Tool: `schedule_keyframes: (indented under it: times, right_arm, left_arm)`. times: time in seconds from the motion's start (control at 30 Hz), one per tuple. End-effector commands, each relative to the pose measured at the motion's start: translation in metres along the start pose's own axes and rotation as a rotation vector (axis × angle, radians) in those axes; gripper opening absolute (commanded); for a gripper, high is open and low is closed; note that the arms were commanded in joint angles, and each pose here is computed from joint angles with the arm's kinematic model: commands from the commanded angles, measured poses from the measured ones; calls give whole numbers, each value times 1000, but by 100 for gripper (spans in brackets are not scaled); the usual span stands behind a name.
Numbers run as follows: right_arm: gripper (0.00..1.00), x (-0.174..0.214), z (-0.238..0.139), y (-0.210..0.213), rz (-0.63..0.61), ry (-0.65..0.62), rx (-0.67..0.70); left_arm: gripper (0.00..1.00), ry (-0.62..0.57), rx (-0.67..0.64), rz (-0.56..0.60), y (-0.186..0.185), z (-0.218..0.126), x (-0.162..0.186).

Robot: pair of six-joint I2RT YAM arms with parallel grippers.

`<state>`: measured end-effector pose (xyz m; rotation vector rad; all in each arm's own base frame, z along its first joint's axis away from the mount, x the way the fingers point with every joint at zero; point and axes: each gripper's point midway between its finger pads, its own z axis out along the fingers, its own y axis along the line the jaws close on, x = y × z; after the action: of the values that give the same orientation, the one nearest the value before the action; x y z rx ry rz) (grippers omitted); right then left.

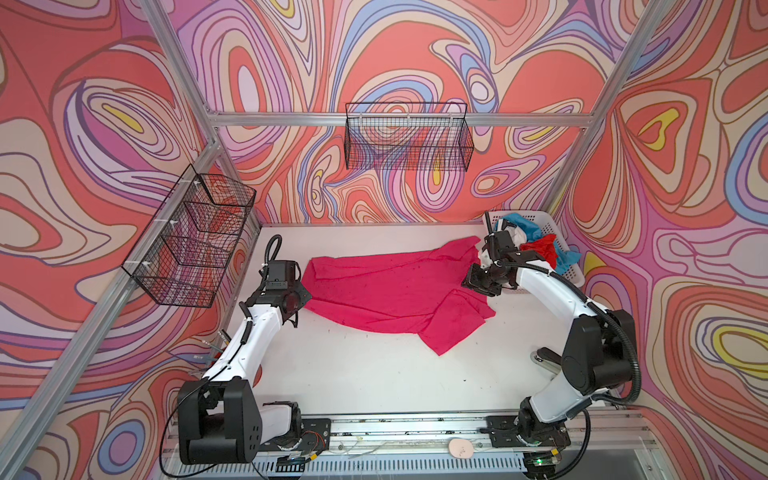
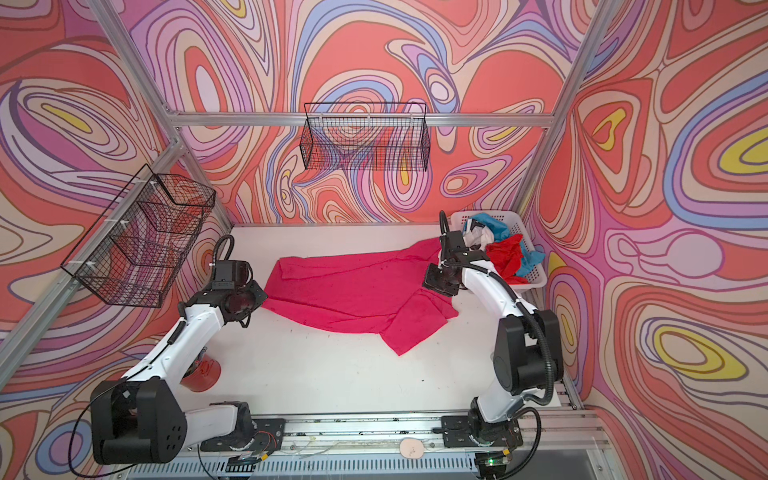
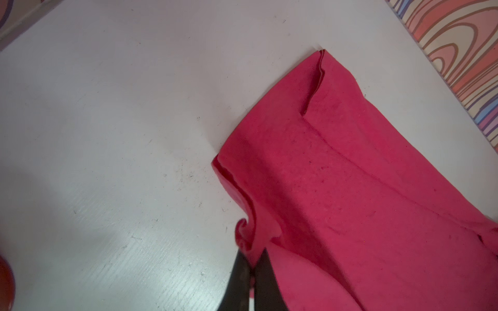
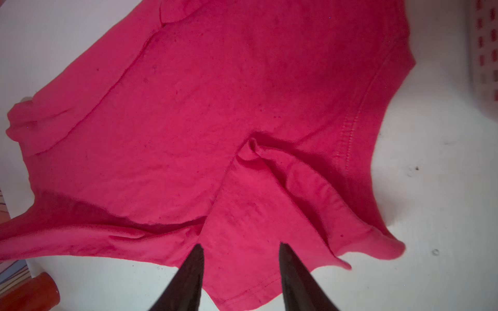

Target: Fold and stack the t-shirts

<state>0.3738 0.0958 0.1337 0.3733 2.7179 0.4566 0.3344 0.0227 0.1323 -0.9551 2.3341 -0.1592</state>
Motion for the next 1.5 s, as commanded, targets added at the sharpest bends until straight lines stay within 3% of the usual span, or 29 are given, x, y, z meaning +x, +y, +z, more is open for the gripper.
schedule_keyframes:
  times: [0.0,0.17,0.63,0.8,1.23,1.47]
  right_arm:
    - [47,24,-12,-25,-6,-23,73]
    - [45,65,12,-63,32,12,144]
    - [42,64,59,-97,-5,40,234]
    - [33,70,64,-95,11,45,200]
    - [0,74,25,-77,38,20,129]
    - [0,56,-24,-52,29,-46,74]
  left_arm:
    - [0,-24,25,-1,-6,-3,-8]
    - [0,-14,26,-1,-3,-2,-3]
    - [0,15,42,-24,0,-1,9]
    - [0,17,38,-17,1,-2,10]
    - [0,6,51,-23,-1,-14,7]
    - [0,-12,105,-23,-13,-36,-4]
